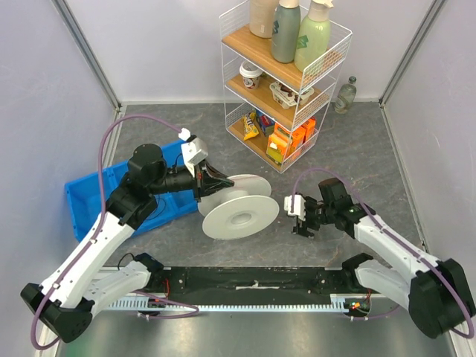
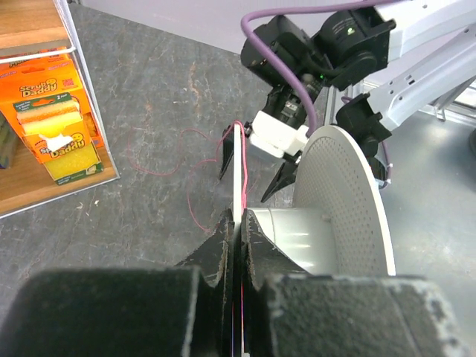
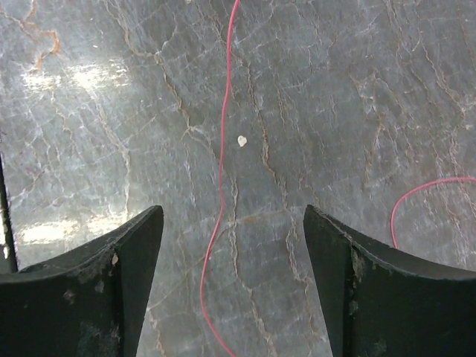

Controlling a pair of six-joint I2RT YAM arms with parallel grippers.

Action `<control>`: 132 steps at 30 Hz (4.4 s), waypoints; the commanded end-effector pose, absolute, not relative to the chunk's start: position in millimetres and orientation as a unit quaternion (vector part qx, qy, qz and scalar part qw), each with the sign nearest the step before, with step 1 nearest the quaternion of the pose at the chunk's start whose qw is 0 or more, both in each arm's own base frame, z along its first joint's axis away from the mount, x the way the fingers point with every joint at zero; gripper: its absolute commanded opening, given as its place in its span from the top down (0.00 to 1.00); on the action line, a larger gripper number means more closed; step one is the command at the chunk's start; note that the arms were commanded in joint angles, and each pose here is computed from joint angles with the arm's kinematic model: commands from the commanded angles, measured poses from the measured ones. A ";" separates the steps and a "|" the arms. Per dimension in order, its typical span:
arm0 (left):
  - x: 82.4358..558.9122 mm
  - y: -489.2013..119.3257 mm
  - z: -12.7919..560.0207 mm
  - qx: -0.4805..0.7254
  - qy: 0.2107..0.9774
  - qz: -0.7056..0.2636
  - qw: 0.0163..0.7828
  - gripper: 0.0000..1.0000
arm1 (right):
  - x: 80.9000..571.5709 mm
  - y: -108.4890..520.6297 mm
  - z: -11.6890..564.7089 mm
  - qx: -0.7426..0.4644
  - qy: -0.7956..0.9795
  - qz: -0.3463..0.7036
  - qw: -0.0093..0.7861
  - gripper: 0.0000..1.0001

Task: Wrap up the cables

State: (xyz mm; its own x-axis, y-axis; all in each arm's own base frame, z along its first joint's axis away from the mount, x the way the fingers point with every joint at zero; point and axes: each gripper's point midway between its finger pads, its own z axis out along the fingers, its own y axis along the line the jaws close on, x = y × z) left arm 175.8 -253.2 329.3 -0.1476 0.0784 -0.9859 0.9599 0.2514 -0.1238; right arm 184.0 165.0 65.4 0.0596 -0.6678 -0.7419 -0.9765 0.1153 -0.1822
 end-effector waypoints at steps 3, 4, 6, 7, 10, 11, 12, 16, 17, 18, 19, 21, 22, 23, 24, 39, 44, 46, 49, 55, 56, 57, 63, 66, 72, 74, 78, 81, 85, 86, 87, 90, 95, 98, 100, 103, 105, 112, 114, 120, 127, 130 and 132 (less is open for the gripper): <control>176.5 -256.4 383.7 0.394 0.582 -0.474 0.530 0.98 | 200.2 187.4 64.0 -0.621 0.630 0.246 0.396 0.17; 176.9 -256.5 385.5 0.388 0.584 -0.479 0.528 0.98 | 199.3 189.0 61.3 -0.622 0.628 0.252 0.394 0.18; 177.7 -257.5 390.6 0.380 0.583 -0.488 0.527 0.98 | 202.5 192.3 58.8 -0.618 0.625 0.255 0.405 0.18; 177.7 -258.3 392.9 0.376 0.582 -0.493 0.526 0.98 | 203.0 192.6 55.8 -0.614 0.628 0.256 0.404 0.18; 181.3 -257.4 401.7 0.362 0.580 -0.500 0.531 0.98 | 201.8 190.9 45.0 -0.611 0.639 0.259 0.390 0.21; 182.8 -256.9 403.8 0.355 0.582 -0.504 0.530 0.98 | 201.3 190.5 43.4 -0.611 0.640 0.260 0.387 0.25; 185.3 -255.9 405.9 0.347 0.585 -0.507 0.529 0.98 | 200.9 190.6 43.6 -0.612 0.638 0.259 0.388 0.27; 190.8 -253.5 426.0 0.319 0.575 -0.532 0.533 0.98 | 201.2 190.9 44.4 -0.614 0.635 0.258 0.391 0.45; 192.4 -253.7 429.6 0.312 0.575 -0.537 0.532 0.98 | 201.2 190.7 43.5 -0.613 0.637 0.259 0.389 0.48; 193.8 -253.4 432.5 0.300 0.577 -0.544 0.530 0.98 | 201.6 190.5 42.5 -0.611 0.640 0.259 0.387 0.49; 195.2 -253.0 434.8 0.296 0.576 -0.548 0.529 0.98 | 202.1 190.7 42.6 -0.611 0.641 0.259 0.385 0.49; 196.2 -252.6 437.1 0.287 0.576 -0.556 0.526 0.98 | 203.0 191.3 42.5 -0.611 0.642 0.260 0.383 0.45; 195.9 -252.2 438.8 0.283 0.575 -0.559 0.526 0.98 | 202.9 191.3 41.3 -0.611 0.644 0.261 0.380 0.38; 195.4 -252.2 439.0 0.284 0.573 -0.560 0.526 0.98 | 204.0 191.8 42.5 -0.610 0.644 0.261 0.381 0.31; 195.7 -251.9 438.4 0.283 0.573 -0.560 0.527 0.98 | 205.6 192.1 43.3 -0.606 0.648 0.260 0.382 0.28; 191.0 -250.6 435.4 0.309 0.559 -0.550 0.538 0.98 | 217.9 188.4 47.8 -0.652 0.647 0.244 0.311 0.25; 191.6 -251.5 429.3 0.309 0.565 -0.552 0.529 0.98 | 198.7 178.5 54.2 -0.736 0.568 0.238 0.281 0.25; 192.8 -252.6 425.9 0.308 0.568 -0.553 0.526 0.98 | 194.2 175.9 52.1 -0.752 0.552 0.240 0.268 0.25; 195.2 -253.0 422.6 0.303 0.572 -0.553 0.524 0.98 | 193.4 170.9 42.9 -0.774 0.535 0.240 0.239 0.25; 197.1 -254.5 419.5 0.296 0.576 -0.560 0.516 0.98 | 203.2 169.5 26.2 -0.797 0.516 0.216 0.226 0.30; 197.7 -254.8 419.2 0.296 0.576 -0.560 0.517 0.98 | 203.2 169.6 23.5 -0.802 0.511 0.215 0.223 0.30; 197.7 -255.4 418.5 0.296 0.576 -0.561 0.515 0.98 | 203.8 170.5 21.2 -0.805 0.508 0.213 0.220 0.31; 198.4 -256.3 414.9 0.295 0.579 -0.564 0.510 0.98 | 202.6 177.7 14.9 -0.813 0.501 0.224 0.193 0.46; 198.1 -256.1 415.2 0.294 0.578 -0.564 0.511 0.98 | 205.9 172.8 7.9 -0.815 0.509 0.214 0.176 0.60; 204.4 -255.1 419.7 0.282 0.579 -0.559 0.523 0.98 | 203.7 161.5 4.4 -0.813 0.524 0.194 0.162 1.00; 213.4 -252.2 427.8 0.268 0.578 -0.545 0.545 0.98 | 203.4 166.5 19.0 -0.803 0.531 0.195 0.186 1.00; 236.5 -241.0 442.8 0.201 0.585 -0.524 0.585 0.98 | 198.9 171.9 44.2 -0.781 0.548 0.195 0.228 1.00; 250.2 -233.1 446.2 0.152 0.596 -0.513 0.599 0.98 | 188.7 169.6 54.4 -0.775 0.549 0.191 0.248 1.00; 277.0 -219.5 437.0 0.077 0.631 -0.476 0.607 0.98 | 176.3 171.2 72.2 -0.758 0.560 0.196 0.269 1.00; 285.3 -212.4 435.1 0.054 0.640 -0.458 0.615 0.98 | 174.6 173.0 80.3 -0.753 0.562 0.197 0.278 1.00; 291.7 -207.5 432.3 0.039 0.647 -0.442 0.620 0.98 | 172.8 174.4 88.8 -0.751 0.560 0.197 0.289 1.00; 312.8 -189.8 410.7 -0.015 0.691 -0.380 0.614 0.98 | 172.2 174.5 118.7 -0.737 0.563 0.181 0.327 1.00; 332.6 -163.5 390.8 -0.054 0.709 -0.298 0.637 0.98 | 161.0 168.4 159.3 -0.720 0.570 0.176 0.355 1.00; 334.2 -162.3 381.7 -0.053 0.708 -0.292 0.640 0.98 | 155.8 166.2 174.9 -0.716 0.563 0.172 0.375 1.00; 337.8 -160.2 373.2 -0.057 0.710 -0.283 0.642 0.98 | 152.7 166.9 181.9 -0.714 0.560 0.174 0.382 1.00; 345.2 -153.8 362.1 -0.065 0.718 -0.257 0.643 0.98 | 146.9 166.4 190.3 -0.712 0.561 0.182 0.382 1.00; 349.6 -150.3 355.7 -0.067 0.723 -0.240 0.644 0.98 | 143.7 166.5 200.6 -0.709 0.558 0.185 0.390 1.00; 369.3 -137.2 337.8 -0.068 0.737 -0.170 0.650 0.98 | 124.4 172.1 257.8 -0.696 0.525 0.211 0.441 1.00; 372.7 -140.8 329.8 -0.060 0.745 -0.169 0.643 0.98 | 121.3 173.7 268.7 -0.692 0.520 0.217 0.452 1.00; 370.4 -166.1 312.6 -0.006 0.759 -0.181 0.625 0.98 | 127.6 185.0 309.9 -0.669 0.497 0.224 0.505 1.00; 357.4 -190.5 299.5 0.030 0.767 -0.190 0.612 0.99 | 138.4 202.6 345.8 -0.661 0.466 0.240 0.538 1.00; 357.7 -197.0 308.2 0.022 0.757 -0.218 0.615 0.98 | 132.9 207.3 331.3 -0.670 0.465 0.254 0.519 1.00; 353.1 -205.8 328.7 0.037 0.733 -0.252 0.631 0.98 | 130.8 205.9 317.1 -0.674 0.476 0.250 0.507 1.00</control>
